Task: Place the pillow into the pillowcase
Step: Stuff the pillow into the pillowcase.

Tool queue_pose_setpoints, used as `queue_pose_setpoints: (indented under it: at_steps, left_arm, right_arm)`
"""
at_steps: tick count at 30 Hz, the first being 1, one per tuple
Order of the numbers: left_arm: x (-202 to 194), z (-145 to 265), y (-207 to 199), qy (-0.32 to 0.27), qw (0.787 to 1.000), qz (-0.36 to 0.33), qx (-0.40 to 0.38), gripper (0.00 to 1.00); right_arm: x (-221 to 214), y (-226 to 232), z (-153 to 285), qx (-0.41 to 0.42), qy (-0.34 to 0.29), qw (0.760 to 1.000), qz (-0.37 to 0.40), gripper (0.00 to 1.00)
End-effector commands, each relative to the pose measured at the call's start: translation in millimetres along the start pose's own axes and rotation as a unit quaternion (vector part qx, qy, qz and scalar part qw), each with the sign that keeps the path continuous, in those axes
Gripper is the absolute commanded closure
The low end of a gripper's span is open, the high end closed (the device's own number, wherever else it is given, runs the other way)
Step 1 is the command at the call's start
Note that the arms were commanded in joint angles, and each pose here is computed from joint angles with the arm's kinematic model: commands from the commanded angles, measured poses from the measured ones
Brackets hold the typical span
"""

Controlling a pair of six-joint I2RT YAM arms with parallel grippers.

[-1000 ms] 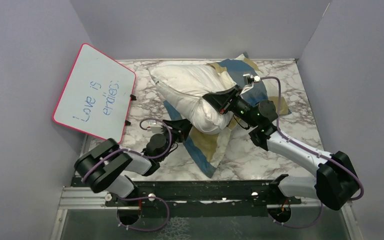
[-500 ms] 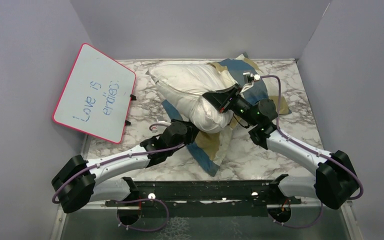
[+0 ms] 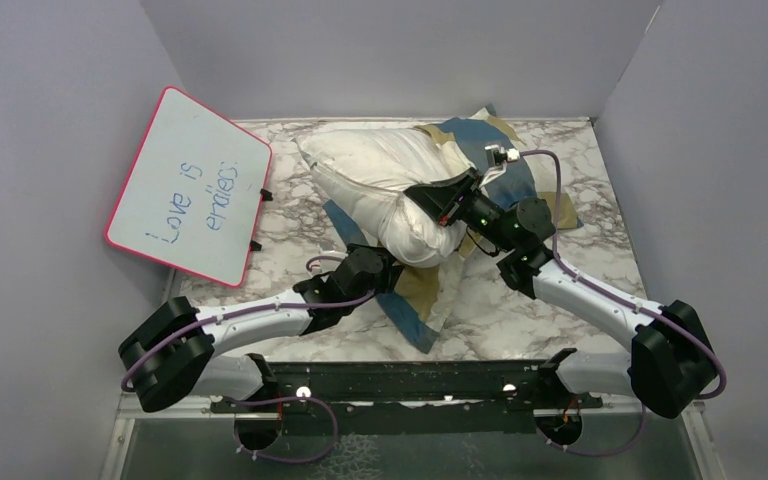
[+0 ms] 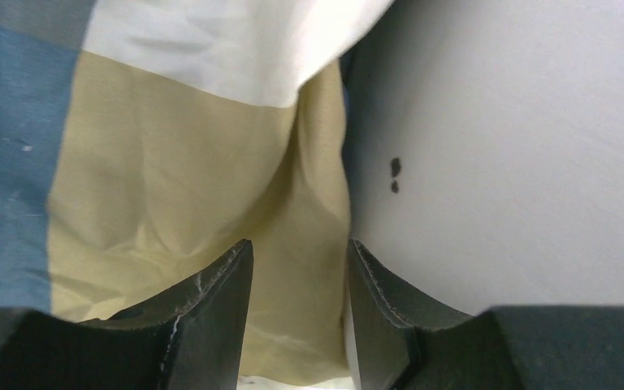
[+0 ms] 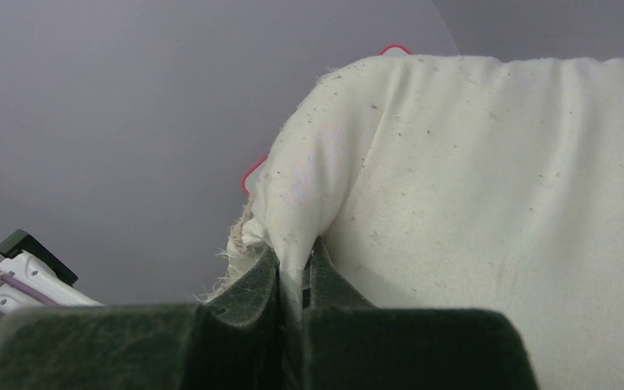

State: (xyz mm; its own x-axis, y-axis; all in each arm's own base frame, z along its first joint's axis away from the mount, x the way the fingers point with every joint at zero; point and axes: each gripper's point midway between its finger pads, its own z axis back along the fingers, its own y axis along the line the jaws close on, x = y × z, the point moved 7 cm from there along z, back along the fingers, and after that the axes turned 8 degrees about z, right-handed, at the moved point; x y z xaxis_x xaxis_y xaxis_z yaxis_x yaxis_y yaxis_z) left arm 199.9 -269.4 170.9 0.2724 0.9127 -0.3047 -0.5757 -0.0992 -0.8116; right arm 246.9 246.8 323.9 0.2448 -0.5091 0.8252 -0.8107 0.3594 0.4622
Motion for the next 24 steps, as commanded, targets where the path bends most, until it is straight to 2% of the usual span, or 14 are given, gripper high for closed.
queue_pose_setpoints:
  at_steps: [1,10,14,17,20,22,24]
  left_arm:
    - [-2.9,2.7,-18.3,-0.004,0.998,0.036,-0.048,0.53]
    - [-13.1,-8.8,-12.6,0.029,0.997,0.059,-0.04,0.53]
    - [-21.9,-16.1,-15.5,0.042,0.998,0.046,-0.028,0.52]
    - [-27.5,-23.1,-19.1,0.066,0.996,0.051,-0.019,0.49]
    - [-26.8,-29.3,-24.7,0.074,0.995,0.06,-0.026,0.39]
    - [-23.3,-33.7,-31.1,0.076,0.994,0.066,-0.037,0.38]
    - [-21.3,-36.6,-33.2,0.082,0.993,0.068,-0.04,0.41]
  right_arm:
    - [27.9,14.1,-5.0,0.028,-0.05,0.998,0.01,1.0]
    - [26.0,12.3,-3.9,0.025,-0.052,0.998,0.009,1.0]
    - [27.5,14.4,-3.9,0.025,-0.034,0.998,0.041,1.0]
    - [19.8,7.7,-2.2,0.016,-0.026,0.999,0.045,1.0]
    - [15.2,4.7,3.4,0.004,-0.028,0.999,0.035,1.0]
    - [10.2,5.1,4.2,0.011,-0.017,0.999,0.026,1.0]
    - [6.6,4.5,4.7,0.02,-0.015,0.999,0.024,1.0]
